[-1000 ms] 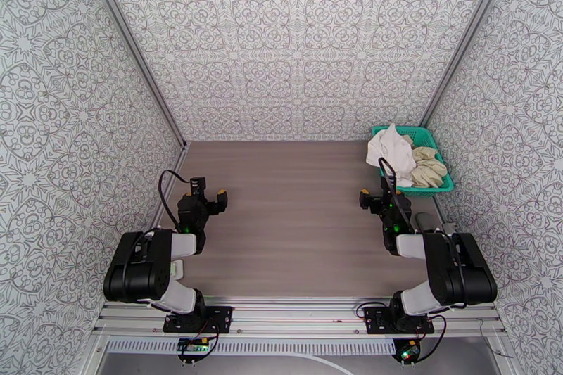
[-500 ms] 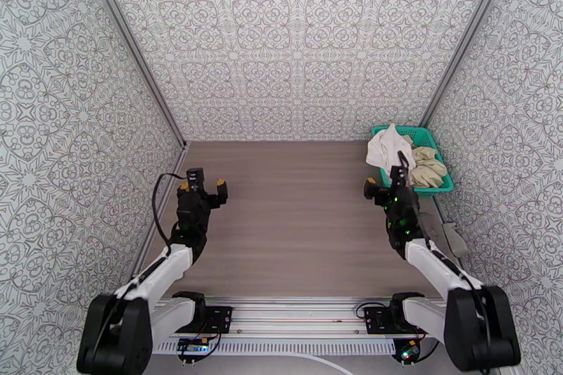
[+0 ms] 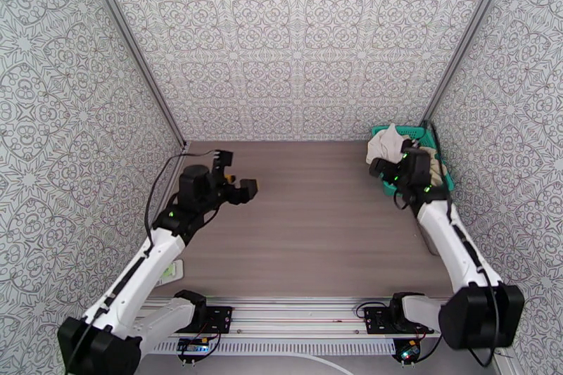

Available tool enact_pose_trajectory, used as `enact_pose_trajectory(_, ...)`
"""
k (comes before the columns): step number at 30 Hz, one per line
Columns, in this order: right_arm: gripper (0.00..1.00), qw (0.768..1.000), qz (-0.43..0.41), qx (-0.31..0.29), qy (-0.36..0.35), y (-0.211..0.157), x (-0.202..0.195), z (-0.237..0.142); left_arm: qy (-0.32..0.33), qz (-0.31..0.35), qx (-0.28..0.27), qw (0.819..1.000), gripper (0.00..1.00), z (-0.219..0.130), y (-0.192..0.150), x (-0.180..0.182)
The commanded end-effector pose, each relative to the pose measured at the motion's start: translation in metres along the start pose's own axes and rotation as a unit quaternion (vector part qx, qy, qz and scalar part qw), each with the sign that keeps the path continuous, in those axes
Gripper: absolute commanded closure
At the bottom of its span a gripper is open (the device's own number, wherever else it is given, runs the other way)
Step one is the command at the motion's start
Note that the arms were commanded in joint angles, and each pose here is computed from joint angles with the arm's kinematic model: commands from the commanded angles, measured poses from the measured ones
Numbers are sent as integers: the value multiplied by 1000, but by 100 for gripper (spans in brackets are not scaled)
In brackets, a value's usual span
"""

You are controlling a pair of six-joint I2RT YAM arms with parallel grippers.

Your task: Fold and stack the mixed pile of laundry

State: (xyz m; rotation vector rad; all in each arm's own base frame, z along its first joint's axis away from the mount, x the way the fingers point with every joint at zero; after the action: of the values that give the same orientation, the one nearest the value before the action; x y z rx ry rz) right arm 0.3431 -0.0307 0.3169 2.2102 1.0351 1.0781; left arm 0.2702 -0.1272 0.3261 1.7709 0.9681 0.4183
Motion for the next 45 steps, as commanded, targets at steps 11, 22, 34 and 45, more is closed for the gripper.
enact_pose_trajectory(11,23,985,23,139,-99,58,-34,83,-238,6,80,968,13,36,-16,-44)
enact_pose_trajectory(22,35,983,13,122,-135,74,-40,152,-267,-11,79,960,15,35,-18,-45)
enact_pose_trajectory(34,81,980,15,164,-114,55,-40,219,-268,-22,87,959,18,40,-22,-41)
enact_pose_trajectory(45,100,999,-20,41,-29,101,30,113,-266,-24,91,959,21,39,-23,-40)
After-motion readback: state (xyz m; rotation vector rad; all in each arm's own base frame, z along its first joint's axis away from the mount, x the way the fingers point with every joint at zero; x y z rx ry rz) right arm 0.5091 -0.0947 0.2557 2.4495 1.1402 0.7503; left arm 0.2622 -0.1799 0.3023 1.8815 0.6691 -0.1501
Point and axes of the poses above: each hand's point on the last joint's axis, 136 mm out from that joint toward the fingers, its own z axis out along the fingers, its own x axis along the line the jaws close on, y = z × x, the point moved 8 cm from there along -z, back along the fingers, and after that the axes turned 13 degrees about z, right-handed, at the moved point
